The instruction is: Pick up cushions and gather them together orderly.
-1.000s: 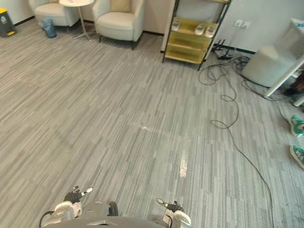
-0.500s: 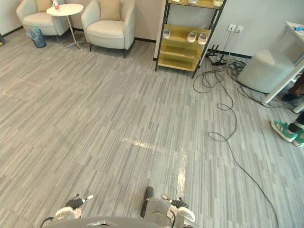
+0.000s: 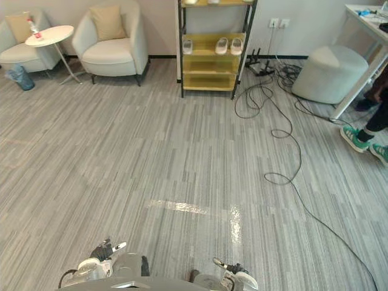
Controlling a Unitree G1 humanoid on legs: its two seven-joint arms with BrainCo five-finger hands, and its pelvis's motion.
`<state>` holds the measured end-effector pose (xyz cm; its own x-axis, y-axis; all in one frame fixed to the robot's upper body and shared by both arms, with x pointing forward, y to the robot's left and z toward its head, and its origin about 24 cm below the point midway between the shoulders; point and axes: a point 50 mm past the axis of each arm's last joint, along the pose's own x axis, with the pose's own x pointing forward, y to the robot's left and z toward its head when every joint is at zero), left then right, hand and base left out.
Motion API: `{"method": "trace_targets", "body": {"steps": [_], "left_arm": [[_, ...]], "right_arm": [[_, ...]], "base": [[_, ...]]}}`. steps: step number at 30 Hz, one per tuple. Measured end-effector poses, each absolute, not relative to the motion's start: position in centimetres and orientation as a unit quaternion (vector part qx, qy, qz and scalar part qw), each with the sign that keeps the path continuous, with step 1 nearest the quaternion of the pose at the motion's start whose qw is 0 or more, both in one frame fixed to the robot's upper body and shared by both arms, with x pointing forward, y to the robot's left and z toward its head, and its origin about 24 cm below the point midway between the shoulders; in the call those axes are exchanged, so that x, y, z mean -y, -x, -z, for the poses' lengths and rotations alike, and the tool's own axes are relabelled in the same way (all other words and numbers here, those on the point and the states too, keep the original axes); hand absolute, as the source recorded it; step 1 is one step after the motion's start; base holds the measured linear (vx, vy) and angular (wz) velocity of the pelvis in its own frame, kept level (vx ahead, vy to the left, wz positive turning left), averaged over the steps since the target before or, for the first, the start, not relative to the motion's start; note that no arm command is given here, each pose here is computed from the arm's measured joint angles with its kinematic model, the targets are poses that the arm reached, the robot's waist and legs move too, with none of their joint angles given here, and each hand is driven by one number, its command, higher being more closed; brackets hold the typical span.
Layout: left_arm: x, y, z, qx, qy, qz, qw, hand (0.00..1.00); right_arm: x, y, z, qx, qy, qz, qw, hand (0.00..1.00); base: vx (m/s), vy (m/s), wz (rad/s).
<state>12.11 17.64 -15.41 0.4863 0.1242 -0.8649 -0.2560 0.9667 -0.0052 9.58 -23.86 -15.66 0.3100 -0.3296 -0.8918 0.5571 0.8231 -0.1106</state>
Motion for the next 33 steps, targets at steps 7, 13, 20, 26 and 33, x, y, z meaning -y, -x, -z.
{"method": "trace_targets", "body": {"steps": [7,13,20,26,33], "left_arm": [[-19.7,-11.8,15.3,-0.498,0.047,-0.132,0.856,0.00],[-20.2,-9.5,16.0,-0.528,0.041,-0.136,0.837,0.00],[-20.3,-8.7,16.3,-0.545,0.025,-0.125,0.828,0.00],[-20.5,-7.3,16.6,-0.560,0.024,-0.131,0.818,0.00],[-20.2,-6.8,16.7,-0.566,0.025,-0.129,0.813,0.00]], "right_arm": [[22.0,-9.3,16.1,-0.528,-0.120,0.259,0.800,0.00],[22.0,-9.5,16.0,-0.521,-0.119,0.258,0.805,0.00],[22.2,-9.4,16.0,-0.521,-0.118,0.259,0.805,0.00],[22.4,-8.2,16.3,-0.534,-0.123,0.271,0.791,0.00],[22.7,-7.2,16.4,-0.540,-0.126,0.283,0.783,0.00]], "base": [[0.32,0.222,0.07],[0.17,0.134,-0.21],[0.09,0.002,0.10],[-0.01,-0.122,0.20],[-0.03,-0.047,0.03]]}}
